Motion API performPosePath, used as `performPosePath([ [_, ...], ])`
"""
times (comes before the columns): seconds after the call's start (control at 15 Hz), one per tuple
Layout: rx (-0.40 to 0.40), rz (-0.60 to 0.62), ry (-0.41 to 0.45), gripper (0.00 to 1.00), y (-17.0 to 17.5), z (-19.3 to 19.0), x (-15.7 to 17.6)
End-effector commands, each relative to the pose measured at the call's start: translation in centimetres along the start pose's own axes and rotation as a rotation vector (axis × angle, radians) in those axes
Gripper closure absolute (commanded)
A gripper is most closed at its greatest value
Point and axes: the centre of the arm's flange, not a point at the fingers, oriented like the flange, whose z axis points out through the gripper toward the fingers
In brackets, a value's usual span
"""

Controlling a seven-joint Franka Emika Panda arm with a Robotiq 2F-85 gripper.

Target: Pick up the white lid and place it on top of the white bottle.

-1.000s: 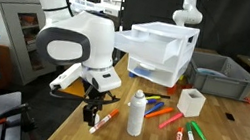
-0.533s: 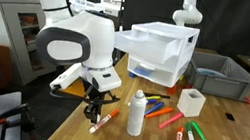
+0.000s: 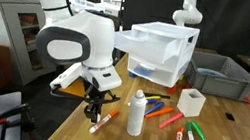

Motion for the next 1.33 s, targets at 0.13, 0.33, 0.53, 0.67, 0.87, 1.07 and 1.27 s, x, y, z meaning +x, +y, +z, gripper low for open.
performPosePath([
  [0.13, 0.014, -0.036, -0.005, 0.87, -0.3, -2.1, -0.8],
  [0.33, 0.024, -0.054, -0.001, 0.87, -0.7, -3.1, -1.1],
  [0.53, 0.028, -0.076, 0.008, 0.87, -1.0, -4.5, -1.1],
  [0.67, 0.026, -0.092, 0.017, 0.87, -1.2, -5.7, -0.7],
  [0.87, 0.02, -0.117, -0.002, 0.87, -1.3, -7.5, -0.1],
  [1.07, 0.026, -0.133, -0.007, 0.87, -1.6, -9.4, 0.6],
  [1.27, 0.026, -0.145, -0.014, 0.87, -1.8, -11.3, 1.3],
])
